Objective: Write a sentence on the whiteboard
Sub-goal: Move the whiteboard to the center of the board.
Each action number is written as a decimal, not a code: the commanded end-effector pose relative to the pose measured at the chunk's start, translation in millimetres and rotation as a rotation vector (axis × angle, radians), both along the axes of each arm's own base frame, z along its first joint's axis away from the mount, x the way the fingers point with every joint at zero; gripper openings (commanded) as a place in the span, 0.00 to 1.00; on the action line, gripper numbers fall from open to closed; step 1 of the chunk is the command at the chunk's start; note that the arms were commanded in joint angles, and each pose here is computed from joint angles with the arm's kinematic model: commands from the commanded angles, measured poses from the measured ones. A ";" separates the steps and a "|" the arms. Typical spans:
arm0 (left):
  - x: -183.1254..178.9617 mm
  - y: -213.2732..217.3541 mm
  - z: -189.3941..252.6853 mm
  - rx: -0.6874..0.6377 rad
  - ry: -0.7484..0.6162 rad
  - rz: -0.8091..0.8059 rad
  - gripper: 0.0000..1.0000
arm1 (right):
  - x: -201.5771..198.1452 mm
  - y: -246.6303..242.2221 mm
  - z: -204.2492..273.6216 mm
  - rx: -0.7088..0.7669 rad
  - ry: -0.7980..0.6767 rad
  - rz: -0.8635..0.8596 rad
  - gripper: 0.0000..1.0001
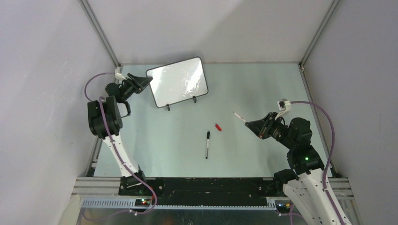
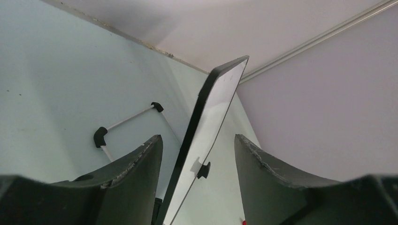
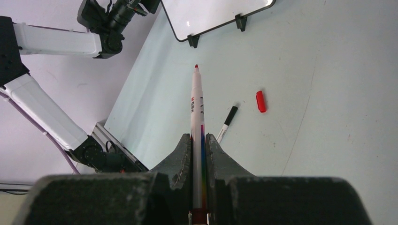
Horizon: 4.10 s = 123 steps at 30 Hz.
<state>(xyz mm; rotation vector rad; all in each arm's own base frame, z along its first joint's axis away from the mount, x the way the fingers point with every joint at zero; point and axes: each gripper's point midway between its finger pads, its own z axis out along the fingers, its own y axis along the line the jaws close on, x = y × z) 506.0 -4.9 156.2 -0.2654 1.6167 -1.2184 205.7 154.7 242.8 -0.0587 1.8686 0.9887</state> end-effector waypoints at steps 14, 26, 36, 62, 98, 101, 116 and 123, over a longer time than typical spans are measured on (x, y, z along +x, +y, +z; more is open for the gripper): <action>9.1 -18.2 10.3 -0.030 -0.003 -0.142 0.55 | 1.4 3.2 16.4 0.007 -0.052 0.022 0.00; 10.1 -38.6 -1.1 -0.054 0.061 -0.251 0.42 | 1.7 2.9 16.0 0.007 -0.051 0.021 0.00; 3.4 -48.0 8.2 -0.127 0.031 -0.334 0.26 | 0.3 2.9 16.9 0.009 -0.053 0.023 0.00; -79.9 -102.5 12.8 -0.055 -0.005 -0.538 0.20 | -5.7 5.4 25.6 0.036 -0.075 0.042 0.00; -179.7 -154.1 3.4 0.010 -0.061 -0.500 0.47 | -14.4 7.9 33.2 0.064 -0.089 0.066 0.00; -178.9 -153.7 4.7 0.014 -0.069 -0.498 0.67 | -13.6 7.2 32.7 0.063 -0.087 0.060 0.00; -160.0 -140.3 3.4 0.127 -0.083 -0.389 0.99 | -8.3 5.4 28.5 0.049 -0.077 0.042 0.00; -154.0 -114.7 -12.6 0.467 -0.017 -0.218 1.00 | -4.6 4.8 26.1 0.043 -0.070 0.033 0.00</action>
